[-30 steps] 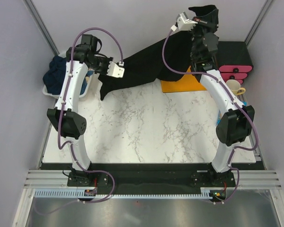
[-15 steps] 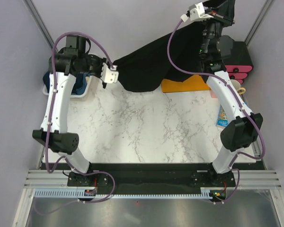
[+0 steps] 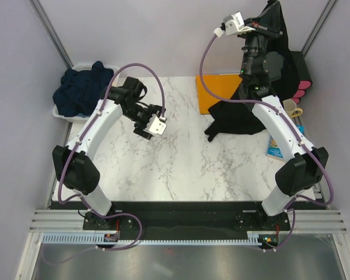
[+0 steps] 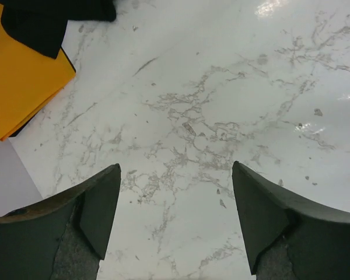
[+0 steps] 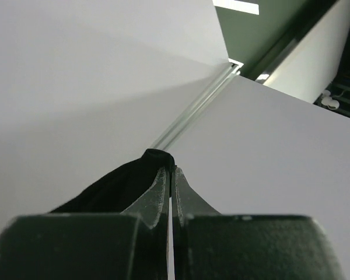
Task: Fold and stack the t-shirts
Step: Flatten the tshirt out
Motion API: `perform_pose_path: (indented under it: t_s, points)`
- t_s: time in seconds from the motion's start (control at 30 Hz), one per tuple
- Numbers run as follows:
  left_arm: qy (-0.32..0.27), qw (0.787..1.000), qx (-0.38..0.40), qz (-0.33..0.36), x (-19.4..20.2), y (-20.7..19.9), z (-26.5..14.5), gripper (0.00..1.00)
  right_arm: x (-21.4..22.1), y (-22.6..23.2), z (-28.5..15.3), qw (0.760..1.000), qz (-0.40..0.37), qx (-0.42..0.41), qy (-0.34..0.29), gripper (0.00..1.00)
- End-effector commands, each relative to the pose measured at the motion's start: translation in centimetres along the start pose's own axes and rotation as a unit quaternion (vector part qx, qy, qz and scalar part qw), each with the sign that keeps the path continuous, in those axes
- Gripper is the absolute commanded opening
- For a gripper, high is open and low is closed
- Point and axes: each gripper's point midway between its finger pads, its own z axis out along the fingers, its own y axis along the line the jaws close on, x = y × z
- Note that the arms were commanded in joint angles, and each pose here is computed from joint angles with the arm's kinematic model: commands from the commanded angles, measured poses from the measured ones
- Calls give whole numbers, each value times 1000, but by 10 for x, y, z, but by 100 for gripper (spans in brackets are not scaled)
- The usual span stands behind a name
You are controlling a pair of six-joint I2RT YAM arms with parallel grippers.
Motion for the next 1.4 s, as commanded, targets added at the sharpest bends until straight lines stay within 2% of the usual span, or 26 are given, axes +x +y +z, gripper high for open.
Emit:
perform_pose_path:
  t_s: [0.0, 0.1, 0.17, 0.23, 0.27, 0.33, 0.37, 0.4, 0.47, 0.5, 0.53, 0.57, 0.6, 0.63, 0.7, 0.77, 0.93, 0.97, 1.03, 1.07, 1.13, 1.17, 1.23, 1.37]
  points:
    - [-33, 998, -55, 27, -27, 39, 6, 85, -16, -4, -3, 1000, -10, -2, -23, 0]
    - [-38, 997, -67, 33, -31, 51, 12, 87, -26, 12, -6, 999, -38, -25, -29, 0]
    - [-37, 996, -71, 24, -30, 54, 13, 86, -38, 37, -12, 994, -50, -92, -38, 0]
    - [-16, 997, -74, 16, -21, 54, 11, 82, -47, 59, -19, 986, -38, -158, -38, 0]
    - [-10, 997, -79, -2, -16, 53, 9, 76, -58, 76, -26, 980, -34, -193, -43, 0]
    - [0, 994, -107, -30, -8, 59, -1, 74, -79, 99, -36, 967, -19, -250, -49, 0]
    - [7, 991, -124, -49, 1, 57, -10, 74, -83, 102, -38, 967, -18, -251, -37, 0]
    - [20, 985, -164, -46, 9, 71, -20, 73, -93, 78, -25, 982, 21, -184, -30, 0]
    - [30, 979, -190, -70, 25, 66, -28, 73, -110, 76, -20, 994, 26, -102, -31, 0]
    - [34, 973, -220, -57, 22, 72, -41, 73, -114, 29, -7, 998, 61, -9, -25, 0]
    - [36, 971, -228, -55, 23, 71, -44, 73, -119, 55, -3, 999, 37, -6, -25, 0]
    - [38, 972, -225, -60, 28, 64, -41, 73, -121, 51, 3, 999, 41, 15, -22, 0]
    - [37, 970, -234, -52, 24, 63, -47, 73, -123, 4, 18, 995, 65, 67, -22, 0]
    - [37, 971, -230, -48, 25, 58, -43, 74, -118, 34, 26, 997, 43, 59, -23, 0]
    - [31, 971, -234, -34, 19, 56, -45, 74, -111, 18, 35, 995, 24, 90, -31, 0]
    - [25, 971, -236, -31, 18, 56, -42, 75, -85, 14, 40, 994, 2, 104, -15, 0]
    - [-1, 973, -228, -37, 10, 57, -32, 76, -2, 26, 38, 994, -44, 70, 70, 0]
    - [-6, 974, -224, -36, 9, 56, -28, 76, 15, 46, 34, 993, -67, 43, 84, 0]
    - [-17, 977, -213, -28, 1, 56, -17, 76, 50, 39, 32, 988, -89, 32, 121, 0]
    - [-24, 978, -203, -29, 1, 55, -9, 76, 68, 61, 25, 985, -112, -1, 132, 0]
    - [-38, 981, -190, -15, -7, 57, 4, 76, 96, 62, 19, 977, -152, -24, 151, 0]
    - [-48, 983, -178, -15, -7, 57, 15, 76, 110, 85, 8, 971, -173, -53, 154, 0]
    - [-67, 984, -166, 0, -19, 63, 27, 76, 123, 88, -2, 966, -194, -71, 154, 0]
    - [-108, 985, -133, 12, -37, 75, 60, 79, 141, 128, -34, 957, -208, -135, 153, 0]
